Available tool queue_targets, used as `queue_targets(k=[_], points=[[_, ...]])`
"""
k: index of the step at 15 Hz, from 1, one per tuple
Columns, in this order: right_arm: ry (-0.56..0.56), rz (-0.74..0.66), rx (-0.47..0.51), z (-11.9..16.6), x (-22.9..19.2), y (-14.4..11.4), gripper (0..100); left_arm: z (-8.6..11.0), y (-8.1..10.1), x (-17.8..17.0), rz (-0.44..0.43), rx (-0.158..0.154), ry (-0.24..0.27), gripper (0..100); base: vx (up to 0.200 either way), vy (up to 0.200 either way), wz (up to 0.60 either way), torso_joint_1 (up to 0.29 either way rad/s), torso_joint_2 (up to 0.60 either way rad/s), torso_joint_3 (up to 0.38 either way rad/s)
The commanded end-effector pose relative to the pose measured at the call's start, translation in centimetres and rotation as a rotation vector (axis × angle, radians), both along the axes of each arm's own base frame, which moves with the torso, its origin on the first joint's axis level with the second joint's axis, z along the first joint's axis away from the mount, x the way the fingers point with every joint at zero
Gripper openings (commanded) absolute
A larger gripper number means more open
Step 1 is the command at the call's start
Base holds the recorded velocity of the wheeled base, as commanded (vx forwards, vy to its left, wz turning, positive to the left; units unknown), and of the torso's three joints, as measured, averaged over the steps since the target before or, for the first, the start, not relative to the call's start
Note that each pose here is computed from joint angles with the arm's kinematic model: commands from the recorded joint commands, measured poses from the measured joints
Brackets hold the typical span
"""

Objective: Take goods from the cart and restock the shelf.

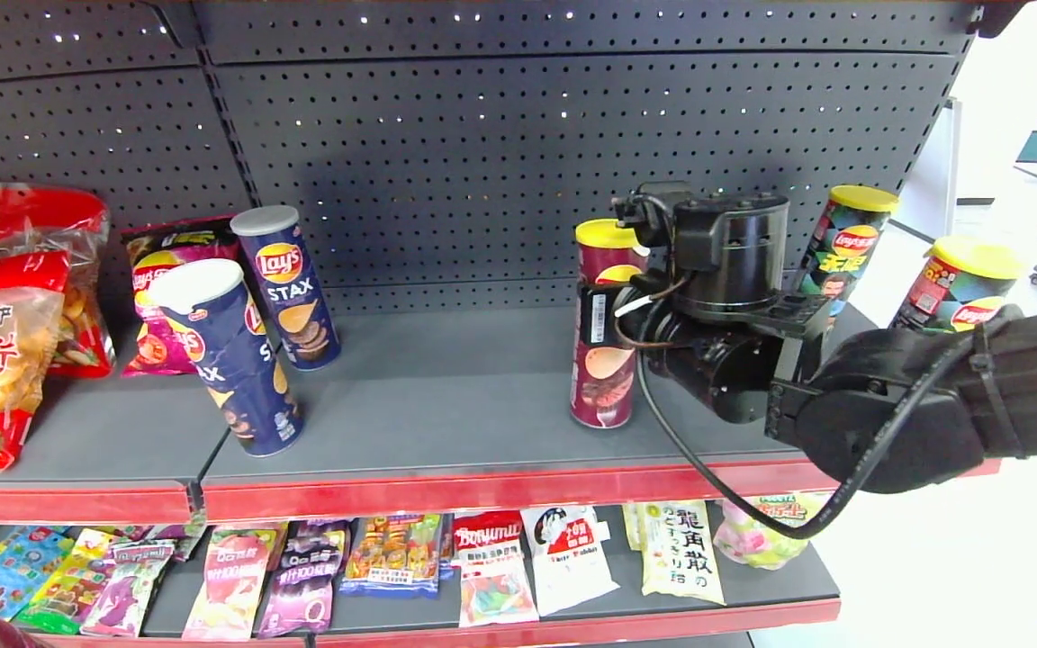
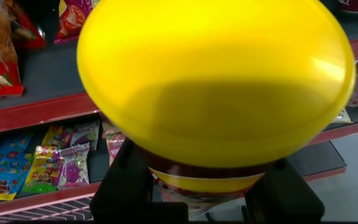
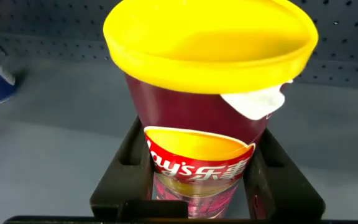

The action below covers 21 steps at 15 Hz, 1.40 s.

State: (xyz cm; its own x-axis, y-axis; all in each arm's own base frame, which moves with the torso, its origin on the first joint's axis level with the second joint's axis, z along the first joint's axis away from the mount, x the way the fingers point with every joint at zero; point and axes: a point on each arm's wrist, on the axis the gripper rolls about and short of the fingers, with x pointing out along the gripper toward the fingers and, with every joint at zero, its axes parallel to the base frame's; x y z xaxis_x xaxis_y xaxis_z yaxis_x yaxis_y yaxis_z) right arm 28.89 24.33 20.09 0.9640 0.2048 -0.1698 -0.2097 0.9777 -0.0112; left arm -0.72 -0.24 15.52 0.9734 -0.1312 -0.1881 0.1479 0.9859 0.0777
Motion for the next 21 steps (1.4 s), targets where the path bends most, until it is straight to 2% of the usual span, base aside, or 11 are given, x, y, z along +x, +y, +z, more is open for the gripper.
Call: queue_targets(k=[1,7,15,21], points=[[-0.002,0.01,-0.001,-0.8,-0.3,0.2,0,0.0,0.0,0.0,0.0,0.0,-0.002,0,0.0,0.0,0.0,0.0,0.0,0.0],[0.015,0.033,-0.027,-3.0,-1.5,0.1,0,0.1,0.0,0.0,0.0,0.0,-0.003,0,0.0,0.0,0.0,0.0,0.0,0.0],[0.001,0.013,-0.064,-2.9,-2.7,0.6,0,0.0,0.0,0.0,0.0,0.0,-0.002,0,0.0,0.0,0.0,0.0,0.0,0.0],[-0.008,0.047,-0.057,-2.3,-4.1,1.2,0,0.0,0.0,0.0,-0.002,0.0,0.0,0,0.0,0.0,0.0,0.0,0.0,0.0]])
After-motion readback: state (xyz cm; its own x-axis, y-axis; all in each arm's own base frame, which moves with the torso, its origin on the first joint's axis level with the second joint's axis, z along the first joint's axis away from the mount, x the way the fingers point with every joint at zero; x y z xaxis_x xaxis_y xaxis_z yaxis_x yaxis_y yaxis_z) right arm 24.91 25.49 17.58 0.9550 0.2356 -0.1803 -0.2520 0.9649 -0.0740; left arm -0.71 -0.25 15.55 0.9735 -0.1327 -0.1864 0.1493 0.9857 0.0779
